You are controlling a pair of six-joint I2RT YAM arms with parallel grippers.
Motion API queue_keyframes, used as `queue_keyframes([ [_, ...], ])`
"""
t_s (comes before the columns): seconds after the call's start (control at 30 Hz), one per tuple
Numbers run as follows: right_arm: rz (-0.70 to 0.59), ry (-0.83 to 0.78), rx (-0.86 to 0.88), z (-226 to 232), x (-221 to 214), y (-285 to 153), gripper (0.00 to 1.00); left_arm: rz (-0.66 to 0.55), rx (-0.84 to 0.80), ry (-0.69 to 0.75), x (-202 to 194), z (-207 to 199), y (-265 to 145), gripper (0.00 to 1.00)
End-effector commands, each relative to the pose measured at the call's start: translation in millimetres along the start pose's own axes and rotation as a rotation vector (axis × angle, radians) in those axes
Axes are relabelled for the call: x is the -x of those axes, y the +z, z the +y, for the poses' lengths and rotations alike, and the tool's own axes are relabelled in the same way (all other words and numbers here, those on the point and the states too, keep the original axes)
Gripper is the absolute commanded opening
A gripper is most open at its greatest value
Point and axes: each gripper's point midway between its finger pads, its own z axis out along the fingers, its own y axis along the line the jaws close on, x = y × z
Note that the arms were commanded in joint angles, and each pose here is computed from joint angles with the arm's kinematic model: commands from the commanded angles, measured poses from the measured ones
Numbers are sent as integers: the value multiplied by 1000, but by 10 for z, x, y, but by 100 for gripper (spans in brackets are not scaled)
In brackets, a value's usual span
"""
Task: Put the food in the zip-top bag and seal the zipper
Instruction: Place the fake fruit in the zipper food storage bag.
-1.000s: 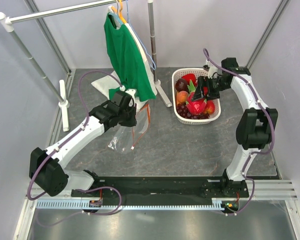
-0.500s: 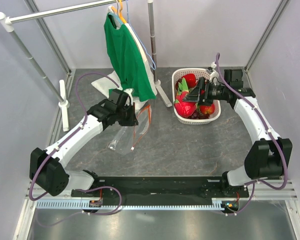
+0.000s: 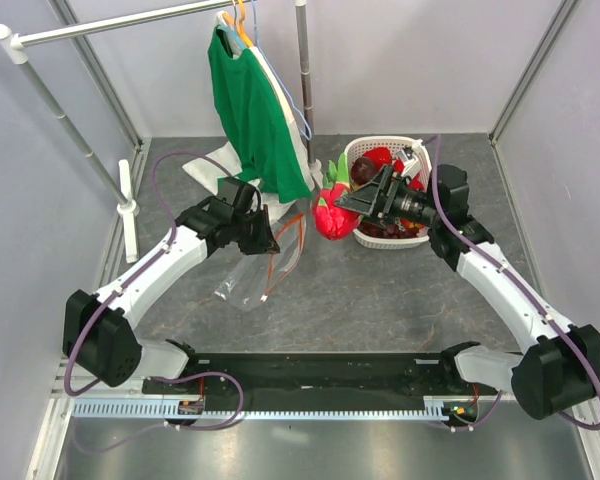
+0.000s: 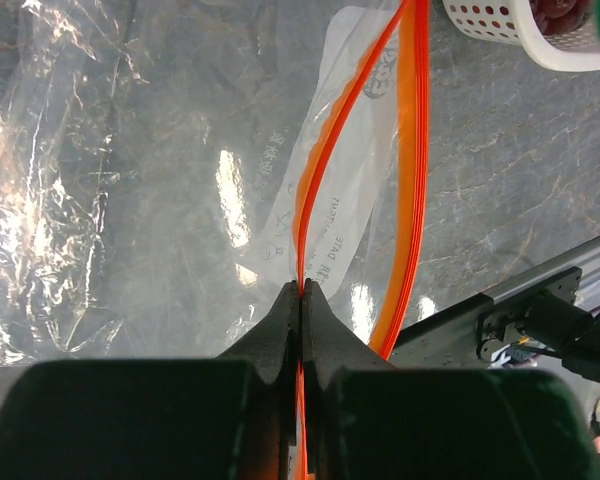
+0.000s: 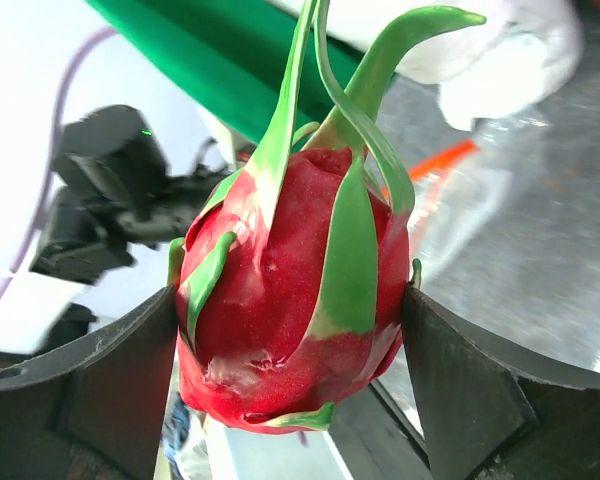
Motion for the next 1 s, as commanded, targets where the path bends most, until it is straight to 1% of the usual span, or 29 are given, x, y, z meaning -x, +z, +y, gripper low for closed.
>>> queue_keyframes([
  [0.0, -80, 49, 114, 362, 37, 176, 59, 52, -13, -87, -57, -57, 67, 2],
  [0.13, -51, 116, 115, 329, -185, 302, 59, 42, -63, -99, 46, -199, 21, 2],
  [0.27, -26, 128, 124, 363, -370, 381, 59, 28, -114, -130, 90, -291, -66, 2],
  [0.37, 6, 142, 106, 299, -519, 442, 59, 33, -140, -149, 79, -327, -91, 2],
  [0.43, 2, 168, 72, 177, -562, 509, 57, 34, -151, -163, 78, -337, -97, 2],
  [0.53, -4, 190, 68, 144, -601, 624, 55, 37, -164, -175, 78, -345, -104, 2],
  [0.7, 1, 225, 82, 224, -613, 782, 54, 31, -166, -176, 102, -352, -107, 2],
  [0.73, 1, 229, 64, 177, -628, 817, 54, 30, -166, -175, 107, -355, -110, 2],
  [0.83, 61, 218, -45, -78, -797, 835, 54, 11, -176, -181, 165, -352, -162, 2],
  [0.93, 60, 126, -121, -199, -781, 792, 52, -12, -180, -192, 214, -309, -228, 2],
  [0.97, 80, 119, -182, -310, -830, 752, 52, -12, -186, -193, 211, -311, -245, 2],
])
